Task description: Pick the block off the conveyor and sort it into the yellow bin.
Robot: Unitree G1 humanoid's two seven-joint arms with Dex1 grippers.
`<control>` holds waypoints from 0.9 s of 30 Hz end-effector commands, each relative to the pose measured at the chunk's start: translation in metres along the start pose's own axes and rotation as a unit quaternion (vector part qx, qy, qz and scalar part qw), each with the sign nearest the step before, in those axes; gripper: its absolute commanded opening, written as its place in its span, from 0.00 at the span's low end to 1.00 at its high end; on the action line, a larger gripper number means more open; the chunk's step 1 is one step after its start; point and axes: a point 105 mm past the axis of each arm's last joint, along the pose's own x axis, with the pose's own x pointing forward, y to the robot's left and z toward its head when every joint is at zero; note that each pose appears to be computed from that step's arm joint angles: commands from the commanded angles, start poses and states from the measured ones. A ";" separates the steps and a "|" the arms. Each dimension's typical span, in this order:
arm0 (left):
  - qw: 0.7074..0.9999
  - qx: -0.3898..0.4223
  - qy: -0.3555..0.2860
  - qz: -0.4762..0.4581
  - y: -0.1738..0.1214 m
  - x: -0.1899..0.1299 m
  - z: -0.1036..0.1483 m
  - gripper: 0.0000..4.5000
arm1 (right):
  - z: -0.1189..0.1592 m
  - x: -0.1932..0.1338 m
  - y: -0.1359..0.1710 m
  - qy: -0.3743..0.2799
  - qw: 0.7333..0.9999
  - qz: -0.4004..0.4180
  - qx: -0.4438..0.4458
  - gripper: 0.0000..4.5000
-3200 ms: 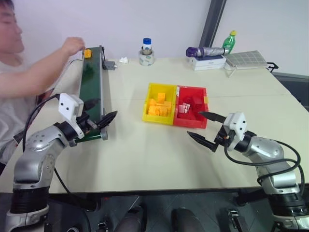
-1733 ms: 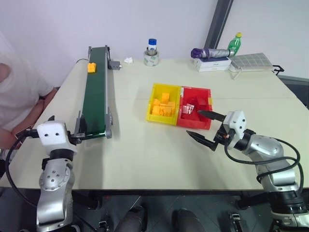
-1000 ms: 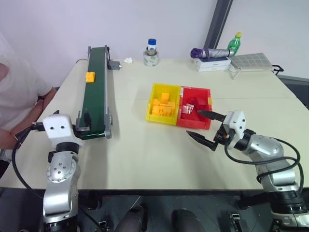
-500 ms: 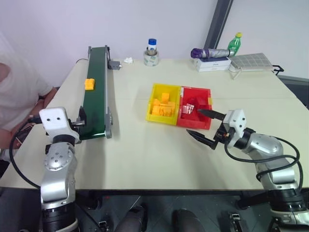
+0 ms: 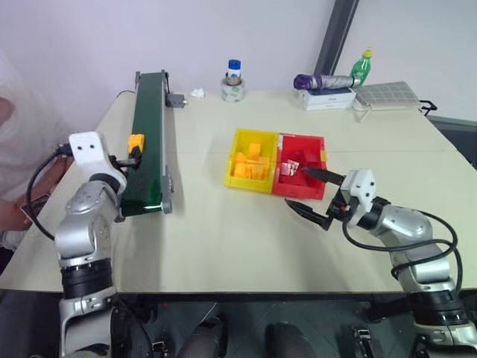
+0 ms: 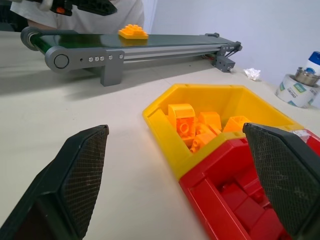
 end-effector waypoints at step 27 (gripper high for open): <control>0.993 -0.026 -0.049 -0.106 -0.043 0.000 0.031 0.28 | 0.011 -0.003 0.003 -0.017 1.000 -0.006 -0.014 1.00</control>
